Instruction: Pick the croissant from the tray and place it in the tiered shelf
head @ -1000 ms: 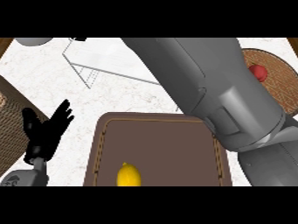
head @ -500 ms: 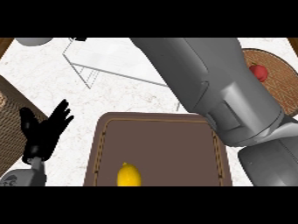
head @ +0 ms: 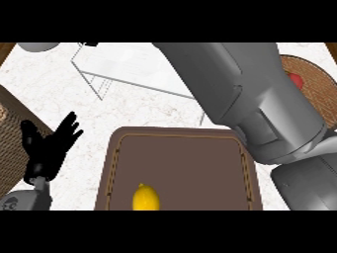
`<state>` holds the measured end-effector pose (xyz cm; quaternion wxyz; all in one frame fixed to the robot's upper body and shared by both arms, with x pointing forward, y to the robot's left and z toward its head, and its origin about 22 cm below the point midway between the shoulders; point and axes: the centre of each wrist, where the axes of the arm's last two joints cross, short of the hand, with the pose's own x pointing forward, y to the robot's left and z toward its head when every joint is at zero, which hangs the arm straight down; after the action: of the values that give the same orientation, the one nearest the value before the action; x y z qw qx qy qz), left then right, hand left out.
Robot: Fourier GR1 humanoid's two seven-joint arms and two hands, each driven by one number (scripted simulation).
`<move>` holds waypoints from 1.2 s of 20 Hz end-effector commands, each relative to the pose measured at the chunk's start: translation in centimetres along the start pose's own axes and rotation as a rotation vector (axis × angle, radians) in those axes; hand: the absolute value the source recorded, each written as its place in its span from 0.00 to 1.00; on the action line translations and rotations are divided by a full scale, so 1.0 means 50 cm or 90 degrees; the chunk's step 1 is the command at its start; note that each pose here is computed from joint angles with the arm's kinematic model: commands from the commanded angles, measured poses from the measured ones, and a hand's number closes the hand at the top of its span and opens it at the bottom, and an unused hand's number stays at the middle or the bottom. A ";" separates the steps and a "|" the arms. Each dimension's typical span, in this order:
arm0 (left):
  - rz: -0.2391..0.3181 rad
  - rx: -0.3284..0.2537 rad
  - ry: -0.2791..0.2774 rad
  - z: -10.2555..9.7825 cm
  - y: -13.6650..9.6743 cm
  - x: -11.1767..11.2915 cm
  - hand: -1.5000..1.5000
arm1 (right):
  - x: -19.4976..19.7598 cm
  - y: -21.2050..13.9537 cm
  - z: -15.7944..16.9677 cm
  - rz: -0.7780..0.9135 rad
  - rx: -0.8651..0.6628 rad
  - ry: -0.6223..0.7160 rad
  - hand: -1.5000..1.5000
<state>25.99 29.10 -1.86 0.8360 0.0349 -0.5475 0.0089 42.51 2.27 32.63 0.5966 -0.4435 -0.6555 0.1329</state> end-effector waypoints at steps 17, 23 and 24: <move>-0.001 0.005 0.030 0.014 0.030 -0.007 0.50 | -0.015 -0.131 -0.072 -0.323 -0.222 0.074 0.00; 0.007 0.041 0.038 0.023 0.039 -0.038 0.50 | -0.086 -0.192 -0.120 -0.375 -0.302 0.137 0.00; 0.013 0.039 0.038 0.029 0.049 -0.032 0.50 | -0.078 -0.225 -0.122 -0.386 -0.303 0.147 0.00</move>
<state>24.70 30.68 -2.35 0.8419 0.0499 -0.5366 0.0266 43.21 -6.27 37.96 0.5606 -0.3783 -0.7137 -0.1821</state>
